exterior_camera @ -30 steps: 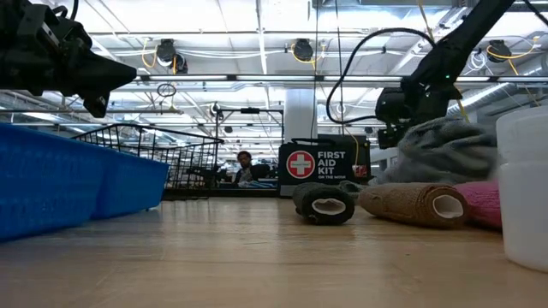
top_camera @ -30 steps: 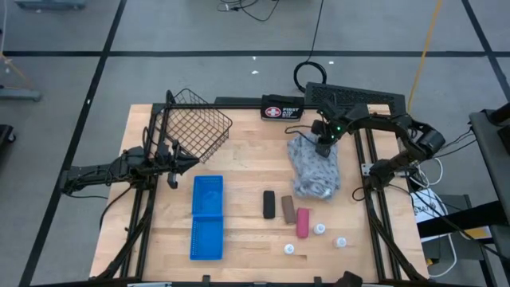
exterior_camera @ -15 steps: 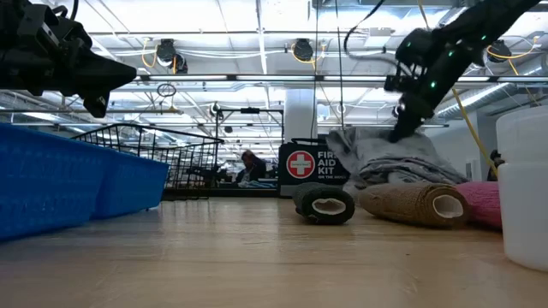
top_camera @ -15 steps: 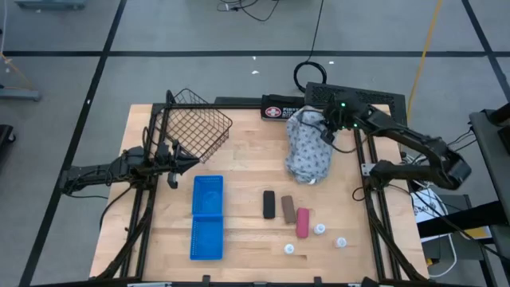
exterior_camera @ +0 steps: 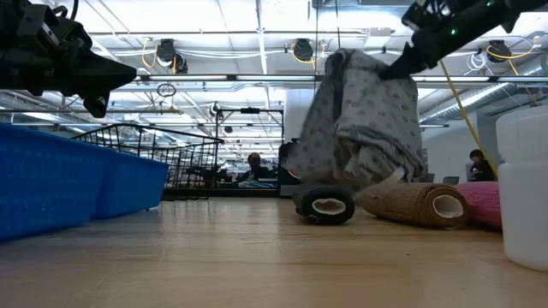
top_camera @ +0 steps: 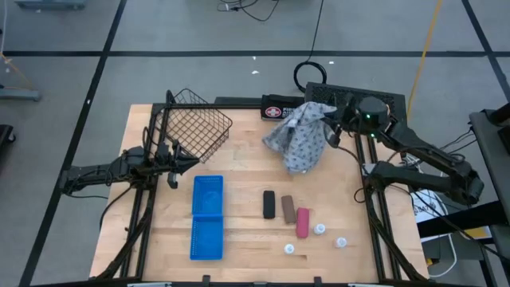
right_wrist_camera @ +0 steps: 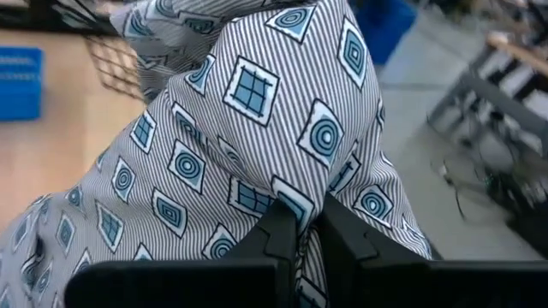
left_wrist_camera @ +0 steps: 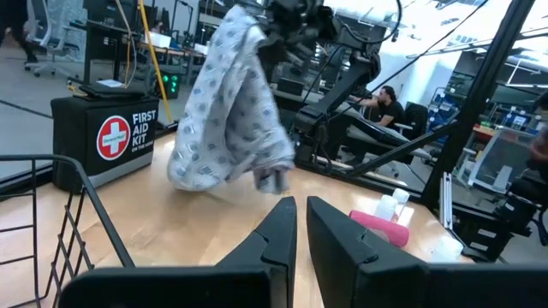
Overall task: Pick & Place Medicine items
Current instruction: Put the the gray patient gown into the black basket
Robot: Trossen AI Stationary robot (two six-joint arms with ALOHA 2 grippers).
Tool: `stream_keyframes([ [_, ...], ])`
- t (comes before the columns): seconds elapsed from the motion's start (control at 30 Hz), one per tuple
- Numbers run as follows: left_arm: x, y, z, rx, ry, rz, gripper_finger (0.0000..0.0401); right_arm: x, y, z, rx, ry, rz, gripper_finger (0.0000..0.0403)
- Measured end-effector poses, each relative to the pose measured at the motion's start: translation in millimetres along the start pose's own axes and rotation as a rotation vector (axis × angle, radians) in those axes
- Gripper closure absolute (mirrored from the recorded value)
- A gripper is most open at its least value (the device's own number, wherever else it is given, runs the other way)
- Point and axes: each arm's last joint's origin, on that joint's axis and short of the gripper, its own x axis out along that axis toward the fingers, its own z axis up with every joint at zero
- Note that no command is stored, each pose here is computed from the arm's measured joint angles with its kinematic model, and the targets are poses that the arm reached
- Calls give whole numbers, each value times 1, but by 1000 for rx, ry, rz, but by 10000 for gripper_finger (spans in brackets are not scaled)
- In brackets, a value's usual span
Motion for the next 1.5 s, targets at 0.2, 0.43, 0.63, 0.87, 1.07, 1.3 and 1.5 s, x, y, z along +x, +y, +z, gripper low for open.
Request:
stream_keyframes([
  [0.2, 0, 0, 0, 0, -1, 0, 364, -5, 17, 14, -74, -120, 85, 389],
  [0.43, 0, 0, 0, 0, 0, 0, 364, -7, 36, 25, -189, -222, 179, 389],
  [0.63, 0, 0, 2, 2, -18, -3, 364, -9, 49, 30, -306, -281, 238, 389],
  [0.87, 0, -1, 9, 8, -99, 18, 364, -7, 56, 33, -343, -307, 271, 389],
  [1.07, -1, -2, 15, -55, -162, 12, 364, -4, 58, 34, -343, -313, 273, 389],
  [1.3, -2, -1, 17, -105, -199, 68, 364, 0, 58, 34, -343, -313, 272, 389],
  [1.5, -2, -1, 18, -135, -215, 66, 364, 6, 60, 33, -344, -291, 278, 389],
])
